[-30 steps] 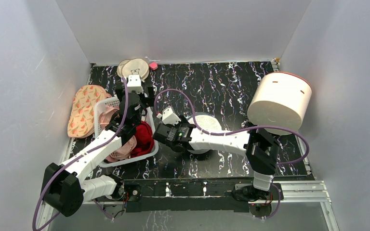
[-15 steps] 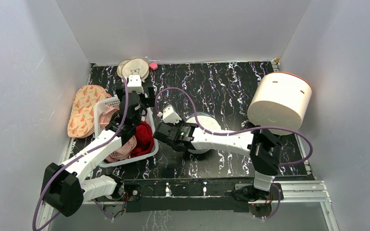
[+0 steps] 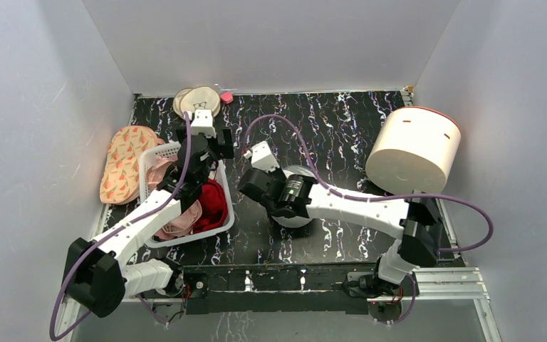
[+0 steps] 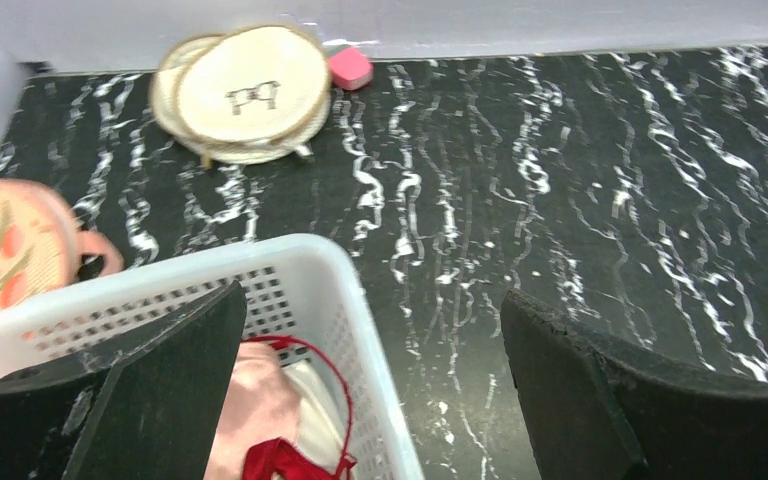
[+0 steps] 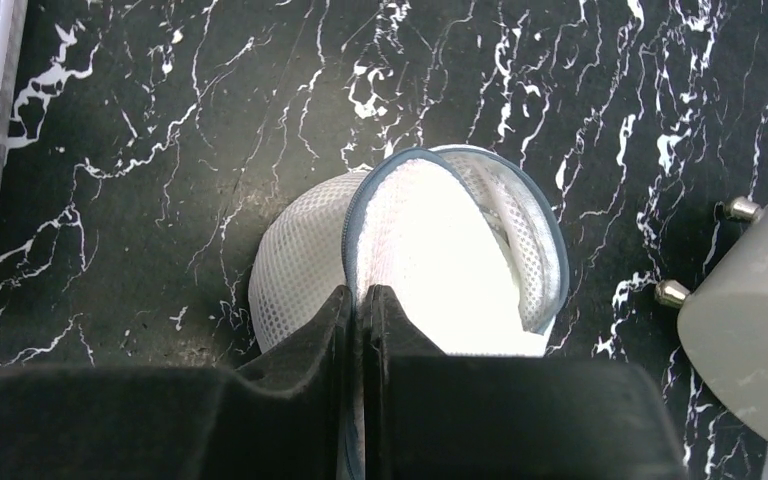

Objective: Unzip the laundry bag and remove the bra
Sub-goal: Open the laundry bag at the center of the board.

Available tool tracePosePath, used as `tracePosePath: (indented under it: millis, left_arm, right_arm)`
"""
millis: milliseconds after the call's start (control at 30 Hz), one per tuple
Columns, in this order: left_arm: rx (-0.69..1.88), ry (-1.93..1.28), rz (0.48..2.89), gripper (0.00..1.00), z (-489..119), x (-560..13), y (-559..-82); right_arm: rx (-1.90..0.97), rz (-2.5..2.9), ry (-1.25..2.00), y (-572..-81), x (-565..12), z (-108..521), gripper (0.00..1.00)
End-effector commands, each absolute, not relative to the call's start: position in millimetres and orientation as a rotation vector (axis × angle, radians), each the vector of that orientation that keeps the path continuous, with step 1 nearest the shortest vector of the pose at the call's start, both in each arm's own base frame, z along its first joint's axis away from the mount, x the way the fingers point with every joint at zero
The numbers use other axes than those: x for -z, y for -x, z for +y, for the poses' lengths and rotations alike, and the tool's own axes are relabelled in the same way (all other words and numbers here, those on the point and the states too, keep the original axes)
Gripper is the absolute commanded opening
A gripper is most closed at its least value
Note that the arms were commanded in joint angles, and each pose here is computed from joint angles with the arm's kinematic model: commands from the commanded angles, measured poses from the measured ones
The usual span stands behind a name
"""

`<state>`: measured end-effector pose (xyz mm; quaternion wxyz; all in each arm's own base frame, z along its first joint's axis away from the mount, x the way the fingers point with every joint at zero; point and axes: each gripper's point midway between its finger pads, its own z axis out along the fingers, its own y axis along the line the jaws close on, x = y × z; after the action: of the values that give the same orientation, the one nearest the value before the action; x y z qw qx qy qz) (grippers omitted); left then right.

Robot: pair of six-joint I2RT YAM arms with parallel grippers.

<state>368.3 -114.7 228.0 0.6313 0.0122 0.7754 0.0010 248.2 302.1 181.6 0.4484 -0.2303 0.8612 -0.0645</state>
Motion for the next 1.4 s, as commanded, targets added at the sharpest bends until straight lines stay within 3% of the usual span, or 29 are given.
tracePosePath:
  millis: [0,433,567,800,900,1100,1367]
  left_arm:
    - [0.236,-0.193,1.781,0.98,-165,-239,-375]
    - [1.037,-0.431,2.04,0.95,-296,-193,-327]
    - [1.03,-0.412,2.16,0.92,-309,-173,-312]
    - [0.885,-0.471,2.234,0.75,-327,-151,-280]
    - [0.807,-0.444,2.295,0.65,-324,-137,-282]
    - [0.754,-0.44,2.318,0.55,-320,-130,-285]
    - [0.72,-0.444,2.329,0.22,-317,-127,-288]
  right_arm:
    - [0.018,2.062,0.352,-258,-218,290,0.0]
    - [-0.093,1.932,0.088,-256,-258,245,0.0]
    - [-0.092,1.92,0.076,-256,-264,240,0.0]
    - [-0.084,1.918,0.053,-255,-264,234,0.0]
    - [-0.085,1.918,0.044,-255,-264,232,0.0]
    - [-0.083,1.919,0.017,-251,-262,223,0.0]
    - [-0.028,1.923,-0.068,-241,-259,189,0.0]
